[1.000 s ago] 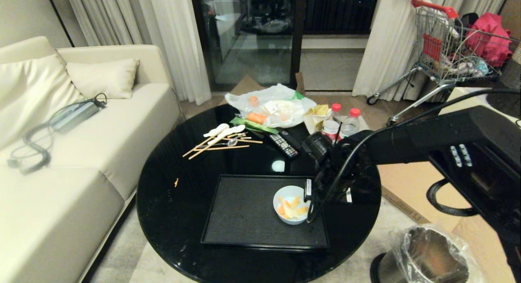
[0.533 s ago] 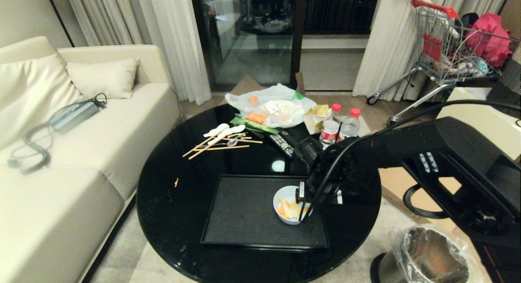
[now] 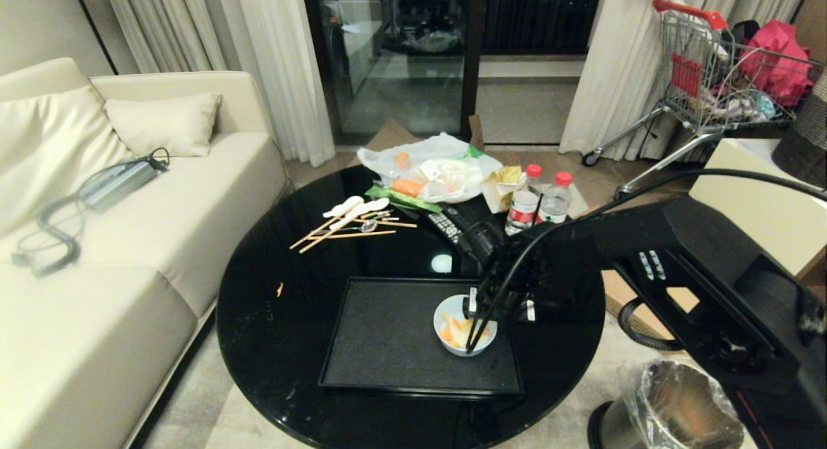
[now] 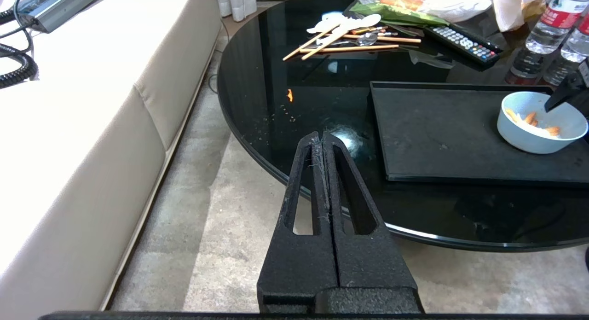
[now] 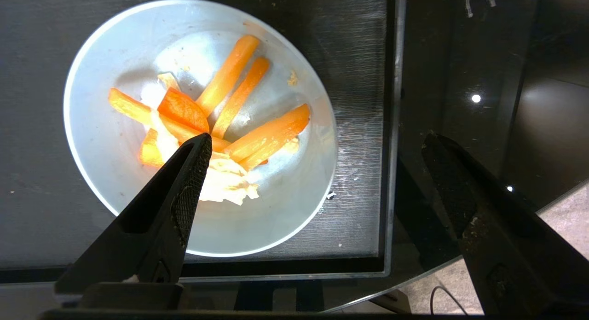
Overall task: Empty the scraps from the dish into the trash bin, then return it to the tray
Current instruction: Pick up the bowl with leftover food
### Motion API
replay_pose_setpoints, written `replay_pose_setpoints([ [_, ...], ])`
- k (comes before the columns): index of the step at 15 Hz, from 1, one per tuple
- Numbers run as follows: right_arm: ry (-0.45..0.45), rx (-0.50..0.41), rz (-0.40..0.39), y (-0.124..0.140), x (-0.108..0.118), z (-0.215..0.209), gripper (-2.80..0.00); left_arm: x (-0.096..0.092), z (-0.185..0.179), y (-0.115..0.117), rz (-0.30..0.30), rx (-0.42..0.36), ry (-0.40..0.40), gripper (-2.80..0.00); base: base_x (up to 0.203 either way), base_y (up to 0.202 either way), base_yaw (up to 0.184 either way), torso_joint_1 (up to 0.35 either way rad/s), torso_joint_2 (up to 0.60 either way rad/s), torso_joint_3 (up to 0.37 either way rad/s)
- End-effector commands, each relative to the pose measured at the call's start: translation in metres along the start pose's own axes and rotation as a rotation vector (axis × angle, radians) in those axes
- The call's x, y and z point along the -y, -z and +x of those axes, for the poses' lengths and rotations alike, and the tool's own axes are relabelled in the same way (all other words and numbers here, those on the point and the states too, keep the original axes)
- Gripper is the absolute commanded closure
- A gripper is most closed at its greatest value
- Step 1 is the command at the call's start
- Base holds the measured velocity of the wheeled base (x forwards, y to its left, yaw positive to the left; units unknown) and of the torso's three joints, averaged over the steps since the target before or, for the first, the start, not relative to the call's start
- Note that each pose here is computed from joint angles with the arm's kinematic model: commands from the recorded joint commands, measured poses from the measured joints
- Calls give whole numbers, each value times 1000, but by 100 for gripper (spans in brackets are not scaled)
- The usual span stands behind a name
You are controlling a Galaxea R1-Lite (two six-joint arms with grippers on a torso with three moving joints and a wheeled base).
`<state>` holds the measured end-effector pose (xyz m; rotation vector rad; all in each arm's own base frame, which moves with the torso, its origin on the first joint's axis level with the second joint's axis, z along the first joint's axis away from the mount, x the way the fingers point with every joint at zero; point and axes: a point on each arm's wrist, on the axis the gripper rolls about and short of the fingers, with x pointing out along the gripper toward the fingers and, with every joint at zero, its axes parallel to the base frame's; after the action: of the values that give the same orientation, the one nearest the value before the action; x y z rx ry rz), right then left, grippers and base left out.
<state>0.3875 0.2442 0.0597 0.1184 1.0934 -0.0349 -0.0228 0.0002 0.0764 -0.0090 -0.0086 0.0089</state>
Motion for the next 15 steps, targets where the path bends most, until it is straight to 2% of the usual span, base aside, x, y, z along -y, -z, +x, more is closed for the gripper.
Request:
replay_pose_setpoints([
  [1,6,-8,1,2,-1,4,-280,0,0,0,0,1,0,0,0,0,0,0,0,0],
  [6,5,-17,-16,8,-7,7,-280,0,0,0,0,1,0,0,0,0,0,0,0,0],
  [7,5,-16,-18,9,-8,8,0,0,0,0,0,1,0,0,0,0,0,0,0,0],
  [15,4,-23,-24,14,-16,15,0,0,0,0,0,1,0,0,0,0,0,0,0,0],
])
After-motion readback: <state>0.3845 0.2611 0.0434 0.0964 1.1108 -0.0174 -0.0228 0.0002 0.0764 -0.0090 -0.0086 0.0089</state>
